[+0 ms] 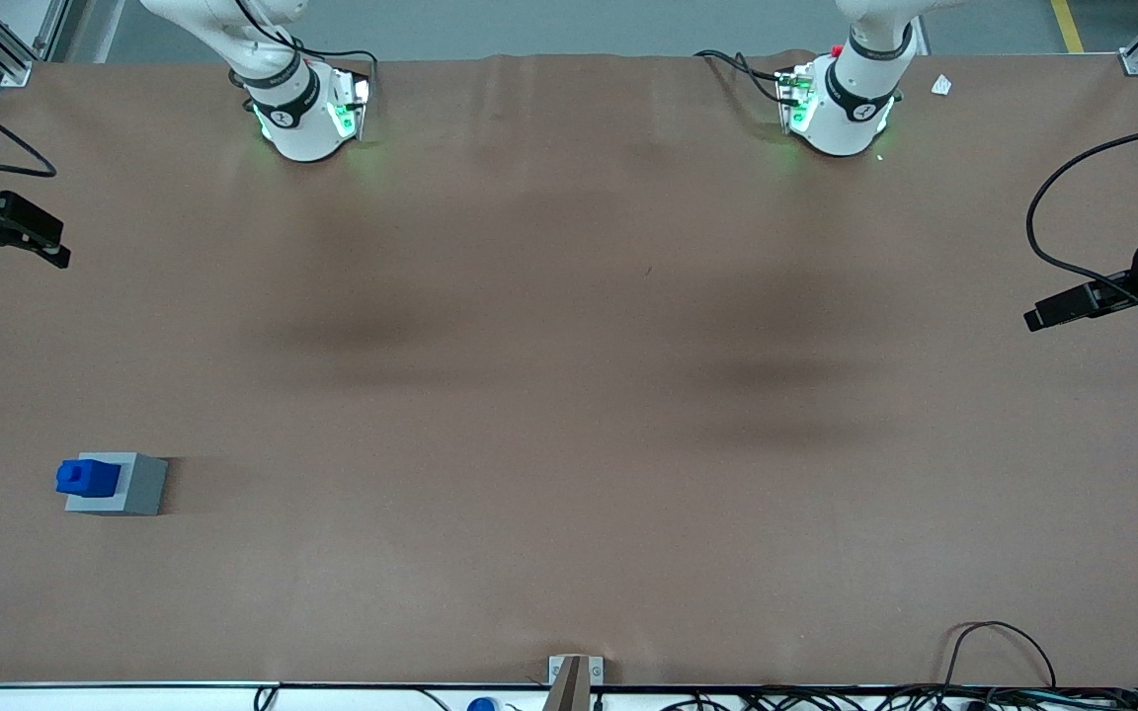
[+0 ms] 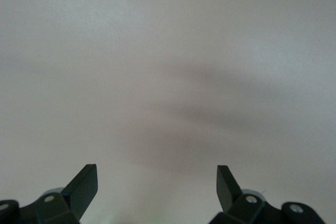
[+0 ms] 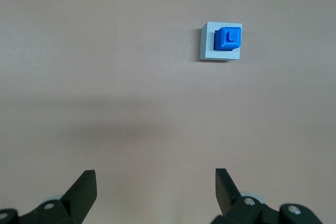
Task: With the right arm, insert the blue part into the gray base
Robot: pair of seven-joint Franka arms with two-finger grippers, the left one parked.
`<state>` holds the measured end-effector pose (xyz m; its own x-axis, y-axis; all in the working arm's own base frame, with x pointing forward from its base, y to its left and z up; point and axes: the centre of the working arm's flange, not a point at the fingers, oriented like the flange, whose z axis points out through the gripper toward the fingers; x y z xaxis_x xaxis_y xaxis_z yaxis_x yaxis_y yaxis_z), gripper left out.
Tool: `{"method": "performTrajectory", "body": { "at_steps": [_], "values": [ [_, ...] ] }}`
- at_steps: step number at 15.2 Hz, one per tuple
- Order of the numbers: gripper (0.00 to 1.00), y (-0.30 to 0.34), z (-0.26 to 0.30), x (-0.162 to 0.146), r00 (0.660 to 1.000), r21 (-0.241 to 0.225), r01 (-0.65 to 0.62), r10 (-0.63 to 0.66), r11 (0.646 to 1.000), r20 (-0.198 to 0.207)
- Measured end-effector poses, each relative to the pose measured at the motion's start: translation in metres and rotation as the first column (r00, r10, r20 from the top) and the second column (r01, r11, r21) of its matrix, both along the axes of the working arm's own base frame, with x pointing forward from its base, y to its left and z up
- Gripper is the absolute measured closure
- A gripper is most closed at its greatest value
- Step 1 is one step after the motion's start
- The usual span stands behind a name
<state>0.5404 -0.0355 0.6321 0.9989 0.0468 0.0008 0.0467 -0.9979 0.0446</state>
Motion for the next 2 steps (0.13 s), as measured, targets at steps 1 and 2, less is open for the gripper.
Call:
{"method": "performTrajectory", "body": {
  "at_steps": [1, 2],
  "values": [
    [0.00, 0.0000, 0.0000, 0.0000, 1.000, 0.000, 0.001, -0.001, 1.000, 0.000],
    [0.00, 0.0000, 0.0000, 0.0000, 1.000, 0.000, 0.001, -0.001, 1.000, 0.000]
  ]
}}
